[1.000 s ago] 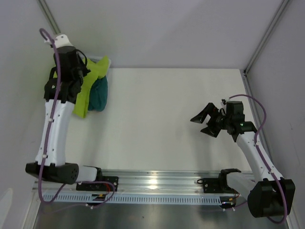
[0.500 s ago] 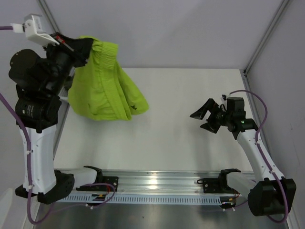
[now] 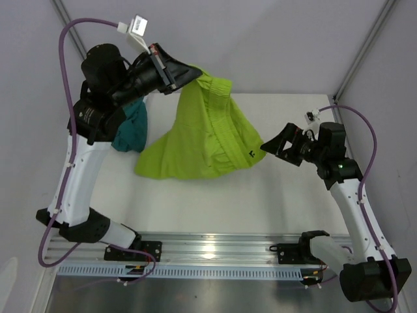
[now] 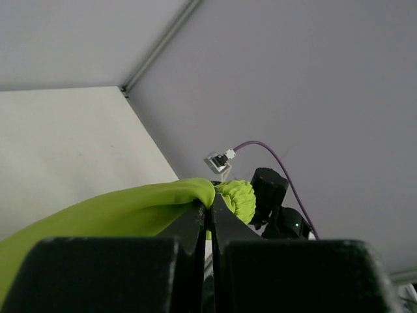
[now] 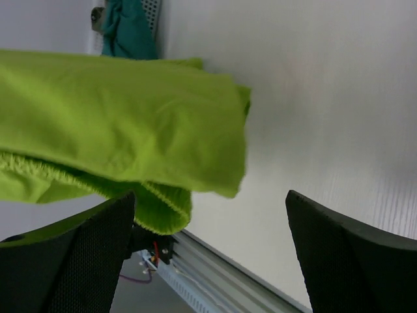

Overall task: Fold and stack the shorts
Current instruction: Move the shorts to the center of the board

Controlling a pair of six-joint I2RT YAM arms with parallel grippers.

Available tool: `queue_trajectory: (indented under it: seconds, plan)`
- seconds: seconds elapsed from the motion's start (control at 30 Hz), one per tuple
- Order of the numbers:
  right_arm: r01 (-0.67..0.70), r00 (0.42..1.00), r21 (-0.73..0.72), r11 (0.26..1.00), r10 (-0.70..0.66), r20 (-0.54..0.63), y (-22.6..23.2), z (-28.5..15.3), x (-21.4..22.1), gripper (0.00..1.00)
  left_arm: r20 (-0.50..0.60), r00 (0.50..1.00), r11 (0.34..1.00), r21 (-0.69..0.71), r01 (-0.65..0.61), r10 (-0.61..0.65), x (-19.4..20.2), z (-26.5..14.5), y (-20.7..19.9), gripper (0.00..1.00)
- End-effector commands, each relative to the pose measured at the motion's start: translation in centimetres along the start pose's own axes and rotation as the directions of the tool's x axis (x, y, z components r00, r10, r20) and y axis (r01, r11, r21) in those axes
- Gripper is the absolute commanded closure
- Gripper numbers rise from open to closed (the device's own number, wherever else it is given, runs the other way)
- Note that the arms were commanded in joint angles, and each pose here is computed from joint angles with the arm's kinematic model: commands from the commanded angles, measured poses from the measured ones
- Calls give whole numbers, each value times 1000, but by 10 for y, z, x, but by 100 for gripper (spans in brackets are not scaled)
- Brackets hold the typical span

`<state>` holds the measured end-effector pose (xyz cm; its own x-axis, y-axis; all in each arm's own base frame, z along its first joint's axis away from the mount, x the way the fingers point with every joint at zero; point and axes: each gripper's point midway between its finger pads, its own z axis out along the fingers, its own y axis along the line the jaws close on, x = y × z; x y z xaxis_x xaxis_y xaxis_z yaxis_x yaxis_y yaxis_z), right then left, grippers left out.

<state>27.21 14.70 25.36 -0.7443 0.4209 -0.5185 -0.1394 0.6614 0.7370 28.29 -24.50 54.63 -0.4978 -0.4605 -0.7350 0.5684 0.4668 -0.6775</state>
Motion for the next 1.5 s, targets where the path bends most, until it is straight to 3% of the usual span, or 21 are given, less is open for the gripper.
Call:
queue_trajectory:
  seconds: [0.0, 0.13, 0.23, 0.33, 0.53, 0.67, 0.77, 0.87, 1.23, 1.47]
  plan:
    - [235, 972, -111, 966, -229, 58, 35, -19, -12, 0, 1, 1000, 974, 226, -10, 10, -14, -3, -77, 99]
    - [349, 936, -156, 924, -338, 96, 52, -27, -14, 1, -17, 1000, 964, 267, 18, -14, -19, 5, -91, 99]
    - [411, 906, -62, 910, -400, 138, 41, -28, -26, 1, -13, 1000, 958, 286, 23, -20, -20, 3, -93, 99]
    - [398, 905, 5, 917, -394, 163, 32, -24, -37, 1, -31, 999, 953, 301, 33, -25, -20, -3, -95, 99]
    - [401, 886, -23, 916, -381, 265, 59, -38, -66, 2, -59, 998, 949, 313, 44, -26, -14, -5, -96, 100]
    - [518, 851, -210, 829, -476, 222, 98, -37, -50, 0, -71, 997, 950, 309, 52, -32, -11, -2, -92, 99]
    - [509, 861, -365, 780, -470, 196, 120, -39, -38, 1, -76, 997, 955, 293, 55, -34, -9, 0, -88, 99]
    - [498, 865, -430, 753, -463, 192, 132, -47, -31, 2, -63, 997, 960, 277, 49, -33, -11, -1, -85, 100]
    - [433, 891, -474, 767, -444, 97, 148, -48, 25, 4, -45, 996, 973, 213, 88, -80, -9, 5, -66, 100]
    - [440, 890, -390, 809, -452, 67, 115, -36, 45, 3, -49, 995, 967, 235, 100, -91, -11, 6, -70, 99]
